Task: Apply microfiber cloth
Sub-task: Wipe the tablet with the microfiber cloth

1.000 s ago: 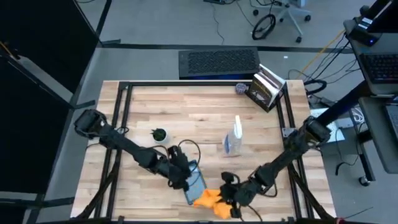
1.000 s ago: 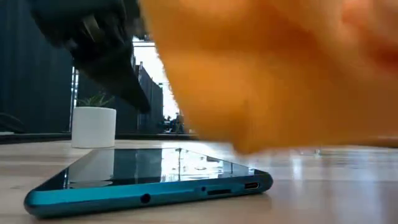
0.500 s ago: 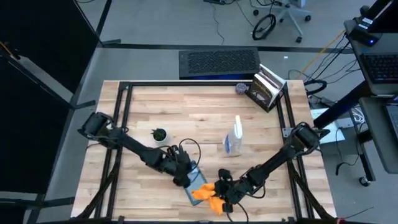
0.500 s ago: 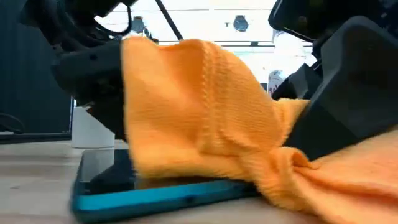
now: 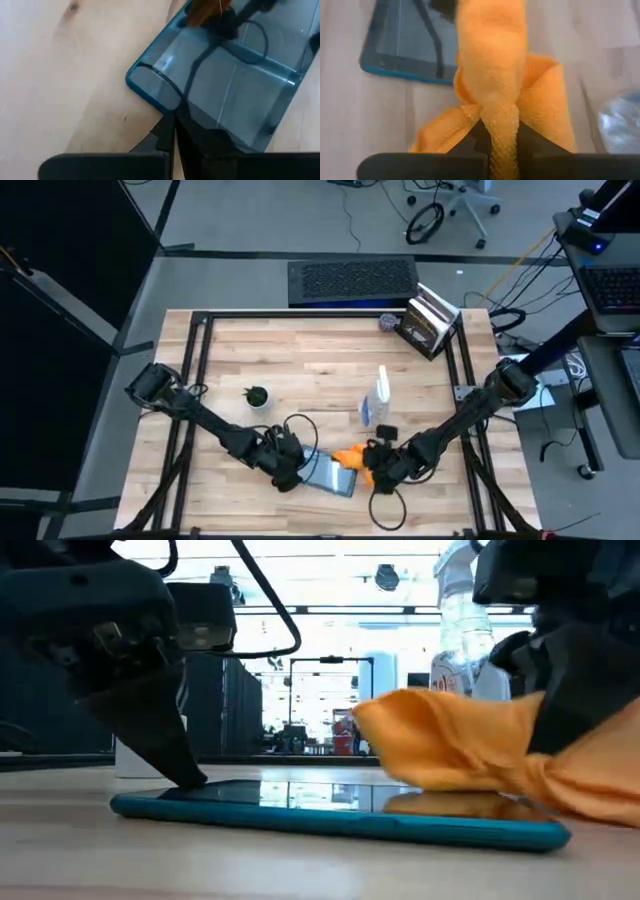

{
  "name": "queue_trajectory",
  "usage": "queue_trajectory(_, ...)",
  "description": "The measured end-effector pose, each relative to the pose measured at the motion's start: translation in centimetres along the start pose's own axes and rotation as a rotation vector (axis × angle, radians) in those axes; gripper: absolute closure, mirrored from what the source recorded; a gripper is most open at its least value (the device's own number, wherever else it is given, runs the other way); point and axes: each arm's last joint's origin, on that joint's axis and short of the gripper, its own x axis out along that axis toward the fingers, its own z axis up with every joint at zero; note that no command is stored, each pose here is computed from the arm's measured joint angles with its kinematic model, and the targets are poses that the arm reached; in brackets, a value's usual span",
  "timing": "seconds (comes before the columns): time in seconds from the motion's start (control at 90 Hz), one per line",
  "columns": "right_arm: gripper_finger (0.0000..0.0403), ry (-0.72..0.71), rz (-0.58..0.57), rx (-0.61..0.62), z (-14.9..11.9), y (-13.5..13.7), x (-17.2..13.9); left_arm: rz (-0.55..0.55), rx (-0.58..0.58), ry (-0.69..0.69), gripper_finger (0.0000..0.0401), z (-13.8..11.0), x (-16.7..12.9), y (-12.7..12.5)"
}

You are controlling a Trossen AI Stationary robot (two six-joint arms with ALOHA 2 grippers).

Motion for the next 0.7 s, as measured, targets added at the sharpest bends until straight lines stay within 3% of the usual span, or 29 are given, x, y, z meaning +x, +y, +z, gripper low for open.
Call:
queue_trajectory(0.2,0.0389,-0.262,0.078,0.126,2.6,0.4,-1.7,-0.055,0.167,-0.131,0.0401,2.4,-1.5,-2.4)
queue_trajectory(0.344,0.0389,-0.467,0.088,0.14,4.9,1.0,0.5,-0.085,0.268,-0.194,0.0401,2.9,-0.7,-2.5)
queue_trajectory(0.5,0.0389,-0.448,0.113,0.153,5.3,0.6,5.0,-0.077,0.269,-0.126,0.0401,2.2,1.5,-1.7)
queue_trajectory(0.7,0.0389,-0.271,0.098,0.145,3.2,0.4,8.4,-0.046,0.26,-0.075,0.0401,1.1,3.7,-1.4)
